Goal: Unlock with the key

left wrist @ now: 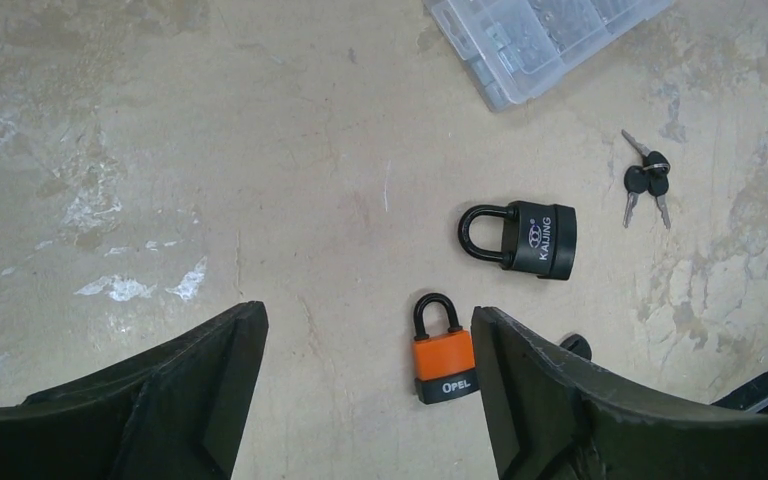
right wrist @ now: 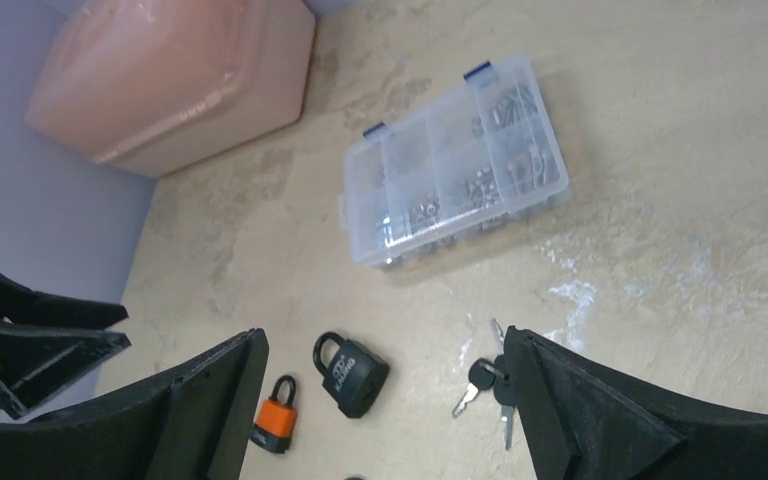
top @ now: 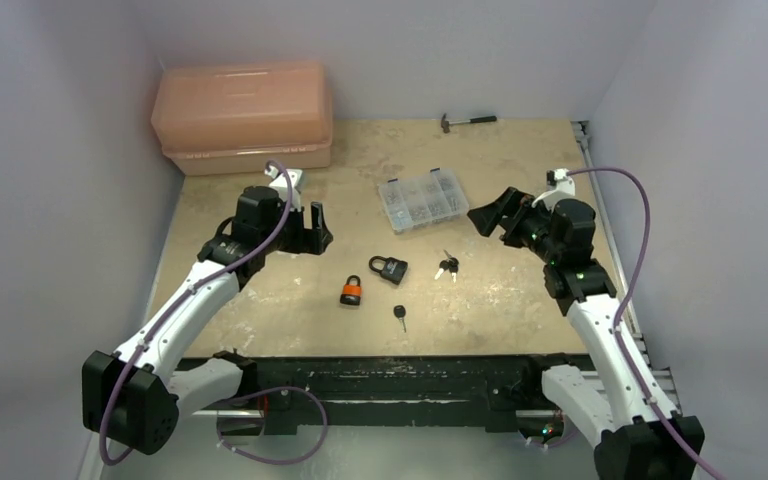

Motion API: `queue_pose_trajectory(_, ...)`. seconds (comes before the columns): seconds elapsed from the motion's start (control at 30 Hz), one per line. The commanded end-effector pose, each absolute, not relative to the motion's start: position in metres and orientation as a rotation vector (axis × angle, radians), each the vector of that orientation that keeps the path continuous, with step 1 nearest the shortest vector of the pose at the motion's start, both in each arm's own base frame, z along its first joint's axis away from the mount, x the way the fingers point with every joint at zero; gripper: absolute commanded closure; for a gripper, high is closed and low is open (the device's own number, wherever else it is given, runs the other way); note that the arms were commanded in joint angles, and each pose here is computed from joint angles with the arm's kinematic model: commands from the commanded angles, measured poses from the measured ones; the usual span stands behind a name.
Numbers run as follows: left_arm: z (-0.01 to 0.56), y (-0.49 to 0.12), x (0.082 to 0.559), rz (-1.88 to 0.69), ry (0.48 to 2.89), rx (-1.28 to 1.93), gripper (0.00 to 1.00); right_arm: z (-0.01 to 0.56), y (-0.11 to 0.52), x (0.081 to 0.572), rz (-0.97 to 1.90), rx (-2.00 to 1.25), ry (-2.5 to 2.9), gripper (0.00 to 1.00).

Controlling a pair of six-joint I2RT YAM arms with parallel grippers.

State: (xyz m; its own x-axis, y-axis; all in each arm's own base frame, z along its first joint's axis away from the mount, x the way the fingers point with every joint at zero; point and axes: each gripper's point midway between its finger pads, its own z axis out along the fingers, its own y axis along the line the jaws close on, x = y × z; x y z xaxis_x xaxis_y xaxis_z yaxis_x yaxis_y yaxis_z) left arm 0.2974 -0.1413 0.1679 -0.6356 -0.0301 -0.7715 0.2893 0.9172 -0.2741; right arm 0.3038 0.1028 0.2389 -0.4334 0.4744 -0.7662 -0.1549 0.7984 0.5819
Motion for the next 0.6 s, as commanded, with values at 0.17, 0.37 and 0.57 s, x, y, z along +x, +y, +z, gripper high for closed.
queue_pose_trajectory(0.17,0.187,-0.137,0.311,-0.431,2.155,0.172,0.26,0.223,0.124,0.303,0.630,0.107,2.039,0.01)
queue_pose_trajectory(0.37,0.196,-0.129,0.318,-0.370,2.156,0.144,0.30,0.184,0.136,0.306,0.493,0.120,2.260,0.06)
queue_pose_trajectory(0.57,0.193,-0.122,0.327,-0.310,2.139,0.115,0.34,0.157,0.144,0.308,0.433,0.087,2.328,0.15)
